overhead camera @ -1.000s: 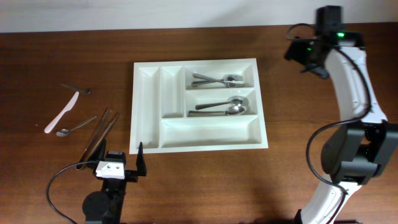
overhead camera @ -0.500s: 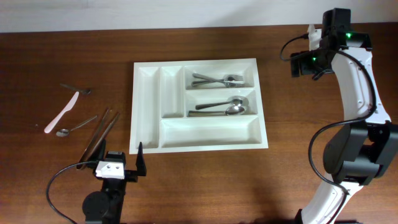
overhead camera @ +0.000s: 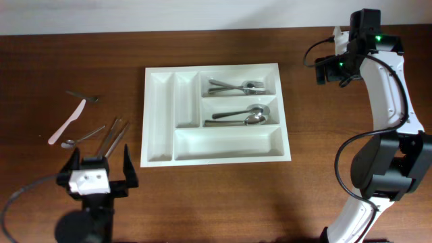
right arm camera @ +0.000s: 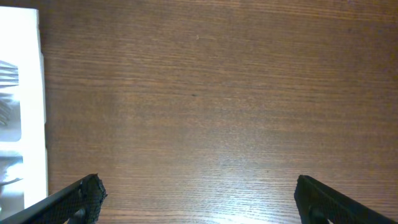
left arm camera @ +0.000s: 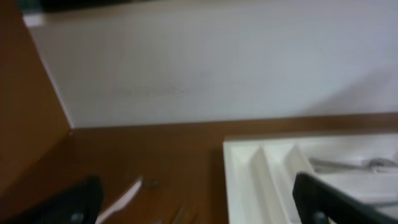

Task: Pack container
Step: 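Move the left gripper to the metal tongs and grasp them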

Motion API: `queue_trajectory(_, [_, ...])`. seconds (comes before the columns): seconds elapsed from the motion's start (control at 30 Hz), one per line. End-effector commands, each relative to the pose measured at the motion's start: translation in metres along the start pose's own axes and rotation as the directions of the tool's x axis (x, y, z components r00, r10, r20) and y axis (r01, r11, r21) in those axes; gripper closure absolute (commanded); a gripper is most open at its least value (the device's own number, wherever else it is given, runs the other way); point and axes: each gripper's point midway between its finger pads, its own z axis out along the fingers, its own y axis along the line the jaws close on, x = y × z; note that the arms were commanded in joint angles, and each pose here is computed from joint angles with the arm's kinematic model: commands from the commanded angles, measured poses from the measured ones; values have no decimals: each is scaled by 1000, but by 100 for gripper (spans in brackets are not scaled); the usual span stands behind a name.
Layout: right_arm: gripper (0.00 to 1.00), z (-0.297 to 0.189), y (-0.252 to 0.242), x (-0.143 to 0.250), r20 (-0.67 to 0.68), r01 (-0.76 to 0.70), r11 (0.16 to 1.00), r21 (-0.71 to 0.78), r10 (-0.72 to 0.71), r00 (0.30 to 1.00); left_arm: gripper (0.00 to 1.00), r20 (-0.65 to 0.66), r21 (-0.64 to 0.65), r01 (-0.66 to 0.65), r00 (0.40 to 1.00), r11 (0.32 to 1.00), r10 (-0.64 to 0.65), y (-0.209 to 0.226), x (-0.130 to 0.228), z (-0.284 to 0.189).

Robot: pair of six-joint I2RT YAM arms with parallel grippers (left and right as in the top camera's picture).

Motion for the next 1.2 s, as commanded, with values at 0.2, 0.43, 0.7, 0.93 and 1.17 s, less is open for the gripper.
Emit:
queue_trajectory(0.2, [1,-10,0,-4,23,13,1000,5,-13,1000,1,-567,123,-31,818,992,96,-9,8,-5])
queue_trajectory(0.43, [1,-10,0,-4,23,13,1000,5,-13,1000,1,-527,334,116,846,935,84,-53,-16,-11])
queue_trajectory(0.7, [1,-10,0,-4,23,13,1000,5,-13,1000,1,-650,-16,156,749,988,-129,-12,9,6])
queue_trajectory(0.93, [1,-10,0,-4,23,13,1000,5,-13,1000,1,-883,-241,64,400,968,-246,9,99,39])
queue_trajectory(1.17, [1,-10,0,-4,23,13,1000,5,-13,1000,1,-949,-288,-7,138,958,-284,20,167,57])
